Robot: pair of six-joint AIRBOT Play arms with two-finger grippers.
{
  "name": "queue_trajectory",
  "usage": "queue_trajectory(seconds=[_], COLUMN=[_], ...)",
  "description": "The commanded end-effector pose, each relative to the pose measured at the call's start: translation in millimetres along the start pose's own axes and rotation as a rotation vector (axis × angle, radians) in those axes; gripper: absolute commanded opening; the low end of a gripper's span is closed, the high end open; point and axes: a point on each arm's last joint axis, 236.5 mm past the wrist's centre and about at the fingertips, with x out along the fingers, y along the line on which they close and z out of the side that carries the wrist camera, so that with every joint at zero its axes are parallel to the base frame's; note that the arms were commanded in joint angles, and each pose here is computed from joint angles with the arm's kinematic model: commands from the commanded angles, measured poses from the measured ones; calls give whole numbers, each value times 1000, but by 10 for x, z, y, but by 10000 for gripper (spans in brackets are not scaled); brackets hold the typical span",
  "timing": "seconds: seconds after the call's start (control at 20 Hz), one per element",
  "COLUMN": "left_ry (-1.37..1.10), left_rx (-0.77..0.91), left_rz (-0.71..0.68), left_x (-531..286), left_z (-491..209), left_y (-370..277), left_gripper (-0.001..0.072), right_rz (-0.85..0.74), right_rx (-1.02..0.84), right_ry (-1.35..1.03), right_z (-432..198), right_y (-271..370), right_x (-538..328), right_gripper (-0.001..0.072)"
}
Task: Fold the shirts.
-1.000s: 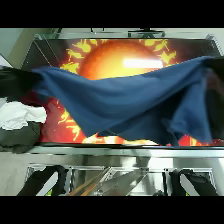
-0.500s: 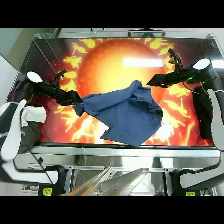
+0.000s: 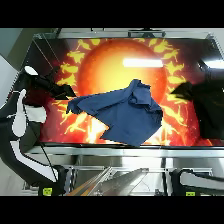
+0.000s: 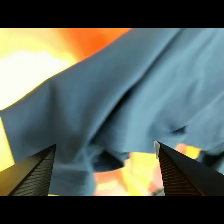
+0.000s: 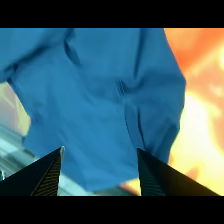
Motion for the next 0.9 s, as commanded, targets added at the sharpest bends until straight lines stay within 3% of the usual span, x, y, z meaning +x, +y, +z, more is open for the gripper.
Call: queue_trajectory(seconds=[0.0,0.2,0.3,0.7,0.75,0.85], left_ry=[61,144,145,214,238,257], left_rx=[39,47,46,52,46,46], left_rz=[34,165,162,84,74,63], left_x=[38,-13,-14,218,285,387], left_z=[-86,-271,-276,-442,-528,-620], left_y=[167,479,474,224,248,280], left_gripper=[719,719,719,718,718,718], right_rz=[-66,-98,-73,-9,30,109], right_rx=[174,301,356,353,344,327], right_ry=[29,47,86,25,34,27], right_z=[-869,-1622,-1903,-1856,-1868,-1827], right_y=[-267,-436,-412,-107,-10,163], right_x=[161,696,959,1776,1872,1986], right_gripper=[521,522,526,521,486,315])
